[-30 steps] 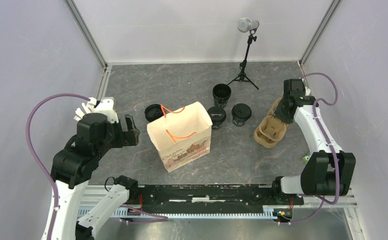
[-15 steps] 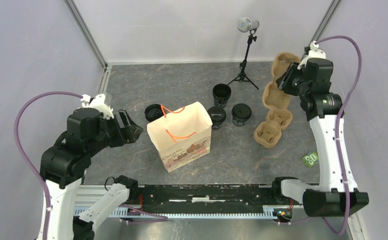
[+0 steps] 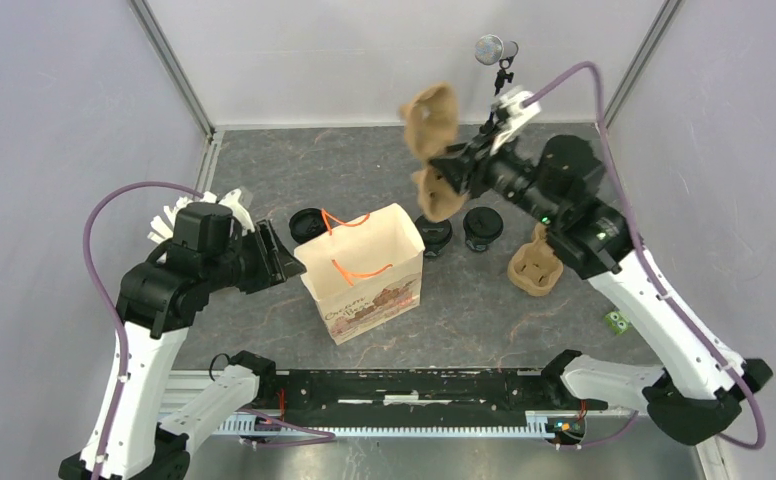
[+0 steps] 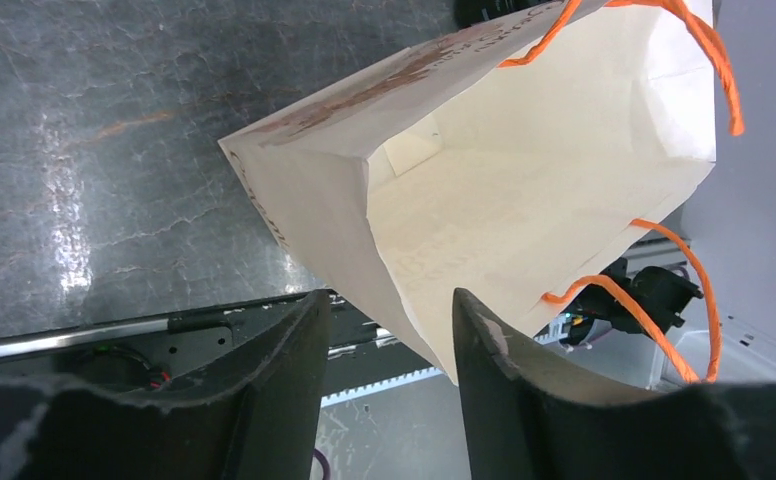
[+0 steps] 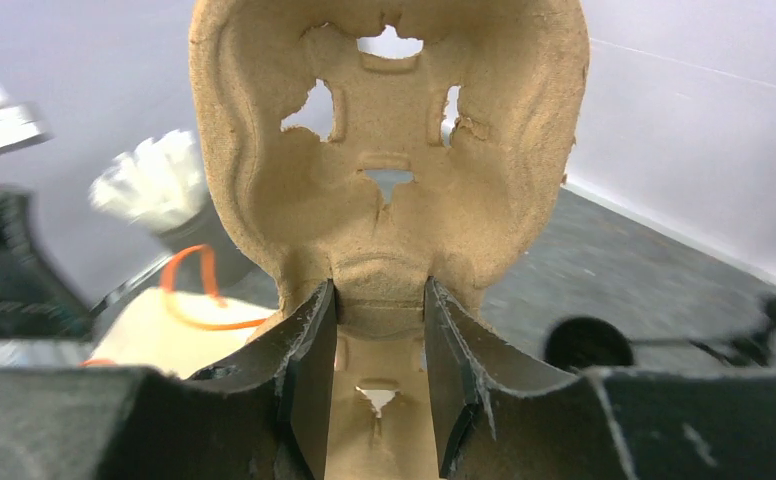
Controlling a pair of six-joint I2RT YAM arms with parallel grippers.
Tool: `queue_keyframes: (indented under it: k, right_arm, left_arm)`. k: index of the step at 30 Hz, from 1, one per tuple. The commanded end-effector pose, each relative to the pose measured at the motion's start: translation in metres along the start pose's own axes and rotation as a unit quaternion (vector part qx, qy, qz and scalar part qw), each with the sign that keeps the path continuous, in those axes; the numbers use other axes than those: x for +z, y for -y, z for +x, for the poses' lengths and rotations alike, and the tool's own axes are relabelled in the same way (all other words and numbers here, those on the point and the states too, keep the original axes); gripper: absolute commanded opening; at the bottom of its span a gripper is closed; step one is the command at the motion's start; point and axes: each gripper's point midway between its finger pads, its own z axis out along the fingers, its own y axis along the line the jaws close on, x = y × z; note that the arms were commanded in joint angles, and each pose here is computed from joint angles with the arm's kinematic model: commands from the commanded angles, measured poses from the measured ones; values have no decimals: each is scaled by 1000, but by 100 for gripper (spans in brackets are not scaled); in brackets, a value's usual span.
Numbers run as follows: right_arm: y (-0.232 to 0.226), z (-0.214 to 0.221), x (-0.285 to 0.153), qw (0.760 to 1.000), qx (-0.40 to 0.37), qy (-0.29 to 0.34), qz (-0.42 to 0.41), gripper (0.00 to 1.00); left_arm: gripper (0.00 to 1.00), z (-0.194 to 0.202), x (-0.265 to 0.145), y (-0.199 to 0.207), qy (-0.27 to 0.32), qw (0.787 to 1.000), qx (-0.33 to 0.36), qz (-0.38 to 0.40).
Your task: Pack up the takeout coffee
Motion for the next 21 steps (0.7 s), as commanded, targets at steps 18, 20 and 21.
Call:
queue_keyframes:
  k: [18, 20, 21]
  right_arm:
    - [-139, 69, 14, 933, -269, 46, -235, 41]
    - [-145, 77, 13, 924, -283, 45, -253, 41]
    - [-149, 78, 12, 919, -290, 47, -264, 41]
  left_arm:
    - [36, -6, 17, 12, 0, 999, -17, 29]
    - [34, -7, 17, 12, 1, 999, -15, 29]
    - [33, -7, 17, 12, 1, 999, -14, 29]
